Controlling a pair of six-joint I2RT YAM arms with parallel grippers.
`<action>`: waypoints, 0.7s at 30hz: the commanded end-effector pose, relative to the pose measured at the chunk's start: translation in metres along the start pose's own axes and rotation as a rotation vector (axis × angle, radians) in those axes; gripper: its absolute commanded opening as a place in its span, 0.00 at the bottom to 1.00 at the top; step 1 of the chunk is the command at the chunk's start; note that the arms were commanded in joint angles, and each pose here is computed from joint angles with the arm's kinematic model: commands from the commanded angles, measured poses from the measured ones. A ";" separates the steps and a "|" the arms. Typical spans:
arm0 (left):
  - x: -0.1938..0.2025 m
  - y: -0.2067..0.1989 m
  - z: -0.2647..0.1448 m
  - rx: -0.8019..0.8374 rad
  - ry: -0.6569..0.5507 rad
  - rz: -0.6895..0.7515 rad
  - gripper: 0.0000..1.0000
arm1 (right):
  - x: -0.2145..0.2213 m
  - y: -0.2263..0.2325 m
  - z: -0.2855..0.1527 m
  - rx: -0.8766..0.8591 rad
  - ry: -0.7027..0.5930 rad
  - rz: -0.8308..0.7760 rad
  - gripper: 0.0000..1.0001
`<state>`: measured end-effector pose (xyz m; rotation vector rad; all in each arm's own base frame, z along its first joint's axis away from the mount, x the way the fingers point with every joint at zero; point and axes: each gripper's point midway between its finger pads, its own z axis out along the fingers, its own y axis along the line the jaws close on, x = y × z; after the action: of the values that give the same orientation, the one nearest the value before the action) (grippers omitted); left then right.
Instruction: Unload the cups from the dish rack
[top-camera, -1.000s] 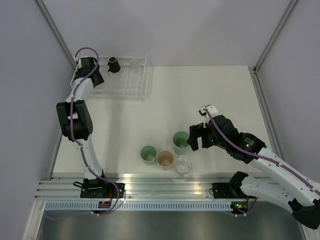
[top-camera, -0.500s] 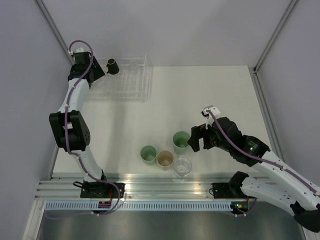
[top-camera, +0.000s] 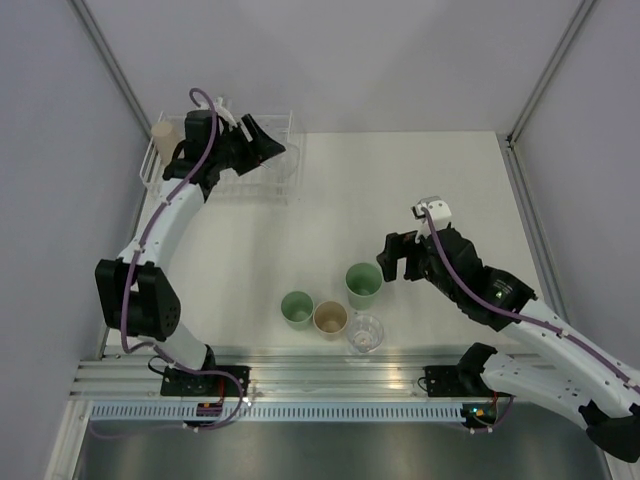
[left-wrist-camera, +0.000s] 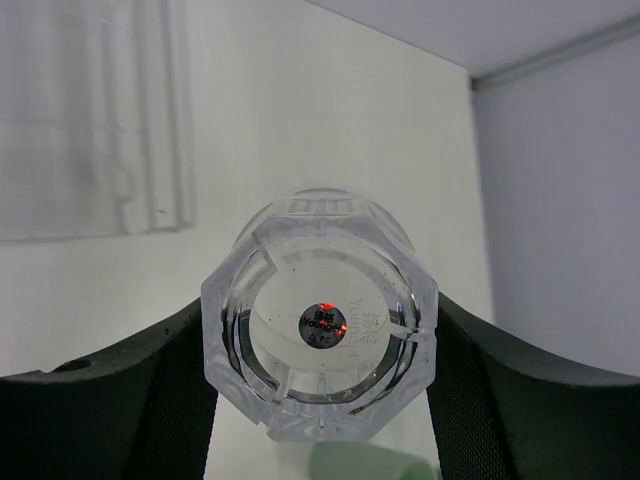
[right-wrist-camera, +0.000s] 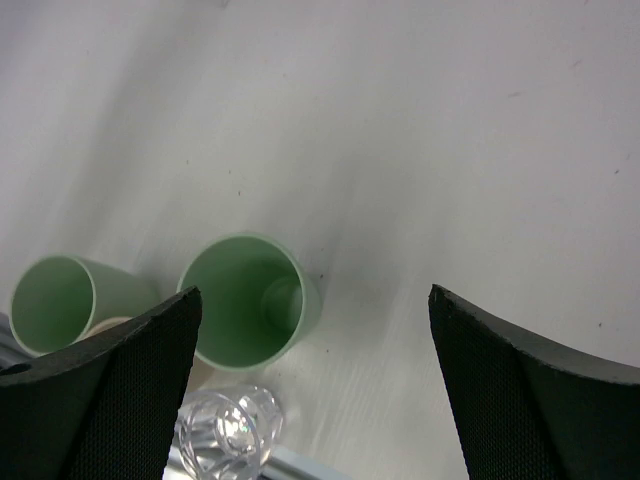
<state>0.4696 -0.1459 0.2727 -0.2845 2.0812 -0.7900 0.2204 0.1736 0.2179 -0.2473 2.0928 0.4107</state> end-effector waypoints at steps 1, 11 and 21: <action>0.005 -0.087 -0.060 0.412 0.046 -0.044 0.02 | -0.061 -0.001 -0.004 0.047 -0.210 0.042 0.98; 0.075 -0.133 -0.150 0.945 0.267 -0.195 0.02 | -0.099 0.068 -0.011 -0.378 -0.492 -0.005 0.98; 0.111 -0.138 -0.198 1.197 0.358 -0.287 0.02 | -0.106 0.111 -0.009 -0.623 -0.515 -0.071 0.98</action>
<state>0.2915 -0.2244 0.3271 -0.1193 1.7667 -2.1339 0.2395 0.2606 0.2964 -0.4467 1.5700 0.8738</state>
